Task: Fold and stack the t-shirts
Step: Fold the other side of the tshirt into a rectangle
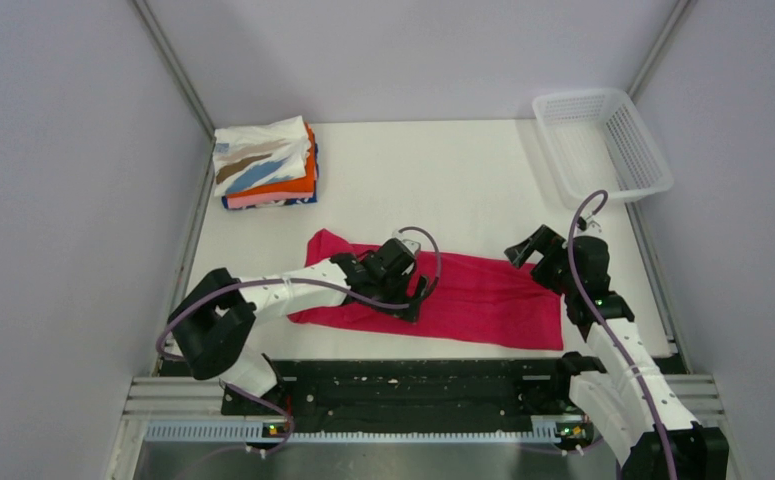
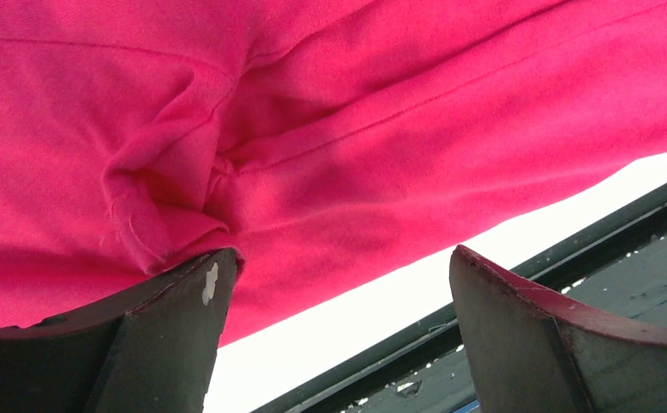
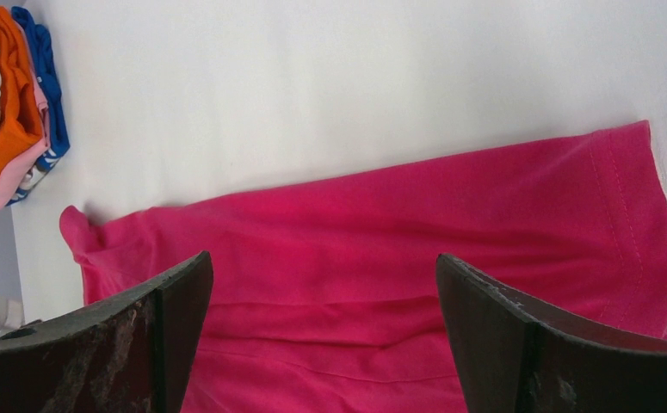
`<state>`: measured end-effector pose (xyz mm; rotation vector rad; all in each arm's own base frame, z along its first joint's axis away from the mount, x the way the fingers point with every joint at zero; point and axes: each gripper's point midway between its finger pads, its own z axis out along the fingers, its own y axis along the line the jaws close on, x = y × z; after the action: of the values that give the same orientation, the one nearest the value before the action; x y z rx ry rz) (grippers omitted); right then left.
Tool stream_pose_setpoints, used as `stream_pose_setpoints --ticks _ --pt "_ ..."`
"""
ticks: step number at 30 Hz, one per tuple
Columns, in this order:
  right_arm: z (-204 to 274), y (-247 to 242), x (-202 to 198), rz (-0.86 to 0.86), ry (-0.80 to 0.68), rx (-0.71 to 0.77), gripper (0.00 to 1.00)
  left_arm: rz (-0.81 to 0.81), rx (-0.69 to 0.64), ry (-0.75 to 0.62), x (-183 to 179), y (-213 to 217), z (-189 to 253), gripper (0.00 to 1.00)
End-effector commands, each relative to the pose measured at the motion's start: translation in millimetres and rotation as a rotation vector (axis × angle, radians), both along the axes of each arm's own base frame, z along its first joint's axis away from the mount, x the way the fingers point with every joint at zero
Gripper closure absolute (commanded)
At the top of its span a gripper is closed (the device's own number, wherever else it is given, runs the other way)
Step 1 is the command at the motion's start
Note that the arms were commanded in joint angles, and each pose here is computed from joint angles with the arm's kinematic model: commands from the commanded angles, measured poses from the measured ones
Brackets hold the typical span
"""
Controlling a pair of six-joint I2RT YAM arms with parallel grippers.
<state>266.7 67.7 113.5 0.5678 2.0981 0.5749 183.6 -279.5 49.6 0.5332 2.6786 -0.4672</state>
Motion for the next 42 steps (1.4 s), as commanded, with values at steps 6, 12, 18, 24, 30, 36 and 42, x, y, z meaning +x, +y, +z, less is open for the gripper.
stream_pose_setpoints --ticks 6,12,18,24,30,36,42 --pt "9.5 -1.8 3.3 0.004 -0.034 -0.014 0.01 0.197 0.031 -0.281 40.8 29.4 71.1 0.01" --pt "10.3 -2.4 2.9 0.0 -0.036 -0.016 0.01 0.325 0.074 -0.306 68.8 37.1 66.7 0.01" --pt "13.3 -3.8 1.9 -0.006 -0.043 -0.021 0.01 0.328 0.082 -0.201 77.3 20.6 34.6 0.01" --pt "14.4 -7.5 0.4 -0.024 -0.05 -0.029 0.01 0.225 -0.024 -0.069 61.0 -14.1 22.6 0.01" --pt "13.8 -7.7 0.4 -0.023 -0.052 -0.032 0.01 0.074 -0.199 -0.01 33.7 -42.8 34.6 0.01" --pt "14.6 -7.3 1.2 -0.021 -0.053 -0.032 0.01 -0.089 -0.2 0.012 0.7 -58.7 24.2 0.01" --pt "16.8 -3.6 0.8 0.008 -0.064 -0.032 0.01 -0.078 -0.23 -0.041 -1.6 -49.6 53.2 0.01"
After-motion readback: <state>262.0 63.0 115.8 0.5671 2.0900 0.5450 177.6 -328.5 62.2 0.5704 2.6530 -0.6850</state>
